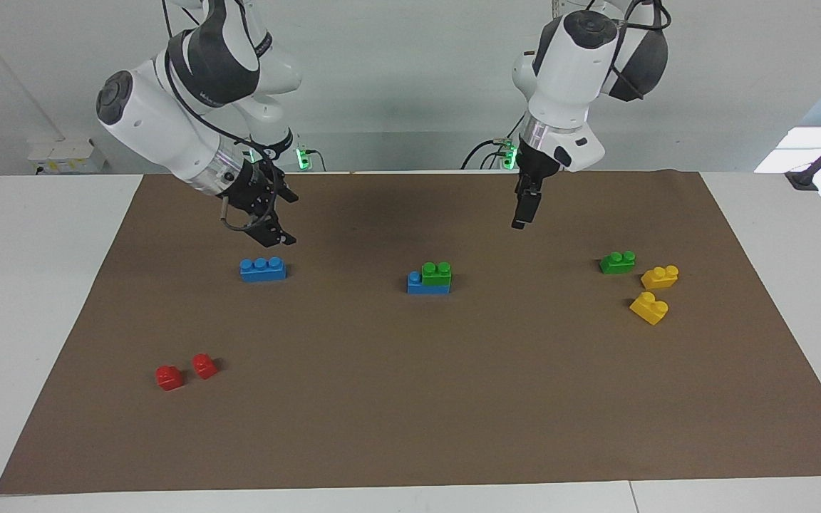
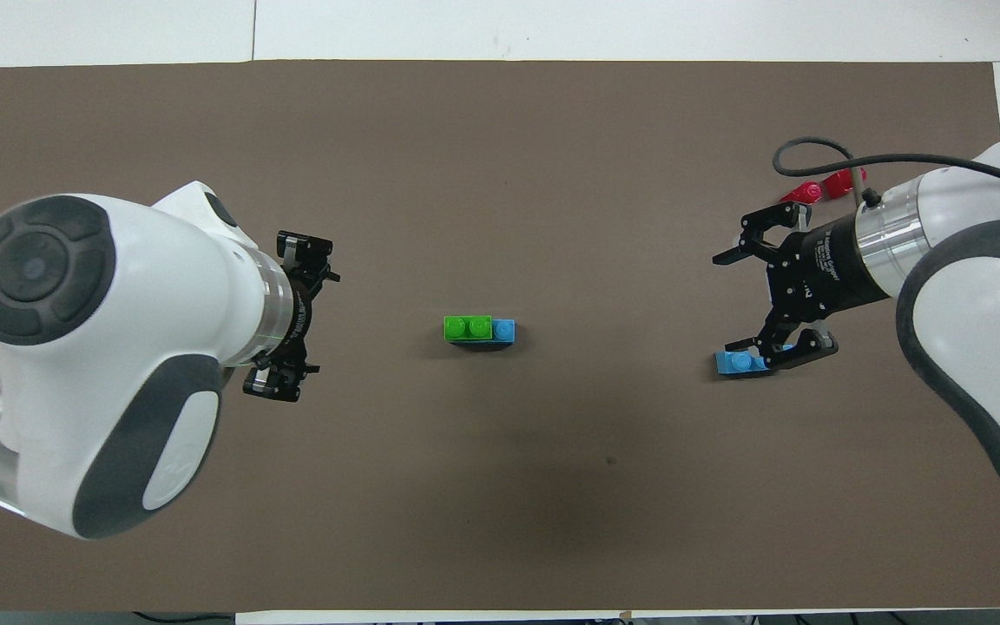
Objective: Remove green block with left arm and hold with right
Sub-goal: 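Move the left gripper toward the green brick while the right gripper approaches the blue brick, then close the left gripper on the green brick while the right gripper grips the blue brick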
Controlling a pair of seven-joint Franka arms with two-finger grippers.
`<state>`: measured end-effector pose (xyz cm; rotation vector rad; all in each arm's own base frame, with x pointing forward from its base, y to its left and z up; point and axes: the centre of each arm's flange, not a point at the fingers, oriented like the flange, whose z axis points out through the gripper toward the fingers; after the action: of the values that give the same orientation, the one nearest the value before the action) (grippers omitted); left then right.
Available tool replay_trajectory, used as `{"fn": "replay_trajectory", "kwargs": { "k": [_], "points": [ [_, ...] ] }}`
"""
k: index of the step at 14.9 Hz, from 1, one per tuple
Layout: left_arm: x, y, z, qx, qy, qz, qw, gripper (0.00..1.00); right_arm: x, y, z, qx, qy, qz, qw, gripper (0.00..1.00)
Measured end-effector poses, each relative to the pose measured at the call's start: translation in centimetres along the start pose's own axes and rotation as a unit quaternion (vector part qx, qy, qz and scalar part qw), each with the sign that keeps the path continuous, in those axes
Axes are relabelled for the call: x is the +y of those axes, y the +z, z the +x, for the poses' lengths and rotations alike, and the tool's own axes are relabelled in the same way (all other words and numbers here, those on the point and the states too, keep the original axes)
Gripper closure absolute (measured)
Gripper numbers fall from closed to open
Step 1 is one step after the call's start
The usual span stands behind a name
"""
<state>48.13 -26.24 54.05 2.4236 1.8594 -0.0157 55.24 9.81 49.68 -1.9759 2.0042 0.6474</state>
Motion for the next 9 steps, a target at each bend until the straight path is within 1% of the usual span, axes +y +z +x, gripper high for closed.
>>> {"fn": "replay_trajectory", "kwargs": {
  "k": [4, 6, 8, 9],
  "points": [
    [0.9, 4.0, -3.6, -0.004, -0.076, 0.008, 0.997, 0.0, -0.9, 4.0, 0.1, -0.033, 0.001, 0.003, 0.999, 0.0],
    [1.5, 6.3, -4.9, 0.0, -0.1, 0.007, 0.995, 0.0, -1.3, 5.5, 0.2, -0.045, 0.0, 0.008, 0.999, 0.0],
    [2.0, 8.2, -6.1, 0.002, -0.116, 0.002, 0.993, 0.0, -1.8, 6.8, -0.3, -0.052, 0.002, 0.014, 0.999, 0.0],
    [2.1, 9.1, -6.4, 0.004, -0.121, 0.006, 0.993, 0.0, -2.0, 7.4, -0.5, -0.058, 0.004, 0.017, 0.998, 0.0]
  ]
}}
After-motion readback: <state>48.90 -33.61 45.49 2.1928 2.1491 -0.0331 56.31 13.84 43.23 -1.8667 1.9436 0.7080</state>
